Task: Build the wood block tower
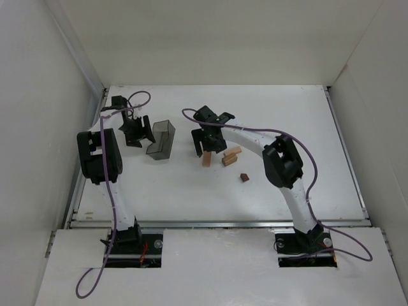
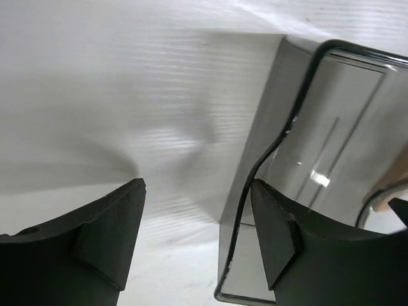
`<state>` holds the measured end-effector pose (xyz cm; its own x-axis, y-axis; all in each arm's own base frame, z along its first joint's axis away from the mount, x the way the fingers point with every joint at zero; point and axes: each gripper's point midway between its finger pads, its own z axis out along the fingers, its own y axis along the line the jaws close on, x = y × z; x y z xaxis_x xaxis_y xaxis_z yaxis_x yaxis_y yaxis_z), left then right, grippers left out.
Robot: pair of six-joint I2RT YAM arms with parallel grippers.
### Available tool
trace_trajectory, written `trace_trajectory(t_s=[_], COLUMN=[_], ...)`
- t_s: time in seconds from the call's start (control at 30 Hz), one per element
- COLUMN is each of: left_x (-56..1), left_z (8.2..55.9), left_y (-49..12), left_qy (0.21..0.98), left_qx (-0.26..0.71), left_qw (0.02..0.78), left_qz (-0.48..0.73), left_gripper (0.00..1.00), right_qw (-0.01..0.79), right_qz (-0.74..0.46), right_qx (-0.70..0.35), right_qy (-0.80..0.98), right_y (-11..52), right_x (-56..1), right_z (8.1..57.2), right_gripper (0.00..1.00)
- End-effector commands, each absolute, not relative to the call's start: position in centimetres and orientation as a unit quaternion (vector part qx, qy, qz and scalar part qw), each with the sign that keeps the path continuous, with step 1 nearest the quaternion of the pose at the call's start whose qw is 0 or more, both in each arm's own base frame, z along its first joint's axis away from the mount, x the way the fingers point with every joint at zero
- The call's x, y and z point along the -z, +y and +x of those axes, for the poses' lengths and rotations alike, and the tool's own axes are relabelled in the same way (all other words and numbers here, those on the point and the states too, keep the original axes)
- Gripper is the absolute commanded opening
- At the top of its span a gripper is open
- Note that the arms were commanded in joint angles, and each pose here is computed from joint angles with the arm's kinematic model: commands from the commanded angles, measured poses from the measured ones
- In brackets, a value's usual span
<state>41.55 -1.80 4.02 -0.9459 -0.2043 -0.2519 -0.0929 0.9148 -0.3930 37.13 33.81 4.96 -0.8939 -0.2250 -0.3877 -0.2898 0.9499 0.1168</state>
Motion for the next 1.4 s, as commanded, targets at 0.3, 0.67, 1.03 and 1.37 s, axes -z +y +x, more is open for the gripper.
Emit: trace_trajectory(t_s=[0.3,0.67,1.03,1.37], left_x=[-11.9,-21.4,-28.4,-27.9], left_z=[43.0,40.9,30.0,27.5], left_y=[-2.5,-7.4,-16.6,-22.4], left_qy=[0.965,0.869,0.548,0.511], left_qx=[0.098,0.145,0.295,0.300], left_qw=[0.243,0.375,0.442,0.390], left_qz=[0.003,0.289,0.646,0.705], left_gripper=[0.63,0.56,0.63,0.60], right_qw=[0.161,0.396,0.643,0.632], right_qz=[-0.140,-0.308,-0.463,-0.497], right_qx=[-0.053,-0.221,-0.296,-0.339], right_qy=[0.976,0.836,0.533,0.489], right_y=[34.1,36.3,34.1,35.5], right_x=[-3.1,-16.4,-26.8,-26.7], right_z=[36.3,36.1,28.9,27.1], right_gripper=[0.22,0.00,0.00,0.00])
